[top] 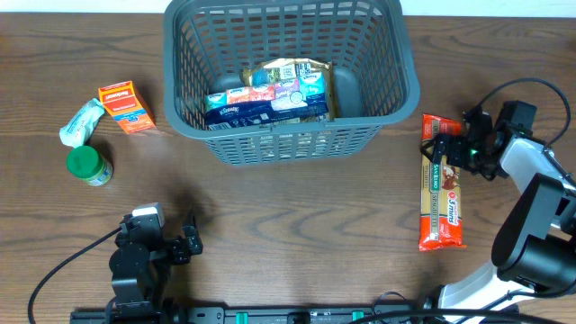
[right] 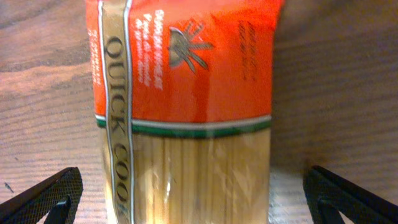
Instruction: Pack container
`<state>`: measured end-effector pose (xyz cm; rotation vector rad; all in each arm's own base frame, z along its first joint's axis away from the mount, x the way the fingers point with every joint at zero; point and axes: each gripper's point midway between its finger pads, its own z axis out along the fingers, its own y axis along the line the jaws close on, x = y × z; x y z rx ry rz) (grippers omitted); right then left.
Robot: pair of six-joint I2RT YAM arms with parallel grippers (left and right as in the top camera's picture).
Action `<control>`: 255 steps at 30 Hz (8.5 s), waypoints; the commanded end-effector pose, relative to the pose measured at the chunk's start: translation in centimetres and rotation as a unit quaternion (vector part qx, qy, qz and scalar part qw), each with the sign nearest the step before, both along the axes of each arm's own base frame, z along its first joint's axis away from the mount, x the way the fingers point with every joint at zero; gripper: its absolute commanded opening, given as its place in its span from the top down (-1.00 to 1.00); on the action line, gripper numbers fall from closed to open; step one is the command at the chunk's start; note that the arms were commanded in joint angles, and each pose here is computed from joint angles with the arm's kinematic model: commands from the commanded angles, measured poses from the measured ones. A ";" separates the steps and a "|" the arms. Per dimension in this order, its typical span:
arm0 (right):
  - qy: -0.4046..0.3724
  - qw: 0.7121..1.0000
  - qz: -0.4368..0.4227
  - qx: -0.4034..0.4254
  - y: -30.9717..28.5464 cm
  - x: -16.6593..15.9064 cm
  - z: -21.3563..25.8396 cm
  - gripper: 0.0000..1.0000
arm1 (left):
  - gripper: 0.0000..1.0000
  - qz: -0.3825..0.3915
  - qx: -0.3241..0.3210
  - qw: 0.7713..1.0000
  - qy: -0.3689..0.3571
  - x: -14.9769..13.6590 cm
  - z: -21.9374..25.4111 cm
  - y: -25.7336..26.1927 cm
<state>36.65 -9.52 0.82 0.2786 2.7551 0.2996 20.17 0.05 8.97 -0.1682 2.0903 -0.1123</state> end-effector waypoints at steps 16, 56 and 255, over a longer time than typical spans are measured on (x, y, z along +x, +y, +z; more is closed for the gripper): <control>0.174 0.982 -0.013 -0.067 1.4 -4.8 -8.3 -0.64 | -0.97 -0.003 0.004 1.000 0.000 0.0 -0.2 0.0; -0.019 0.987 0.074 0.144 8.1 9.4 7.8 0.97 | -0.97 -0.003 0.004 1.000 0.000 0.0 -0.2 0.0; -0.230 0.936 0.225 -0.140 15.3 -20.4 38.8 -0.99 | -0.97 0.311 -0.216 0.899 0.221 15.5 16.1 7.3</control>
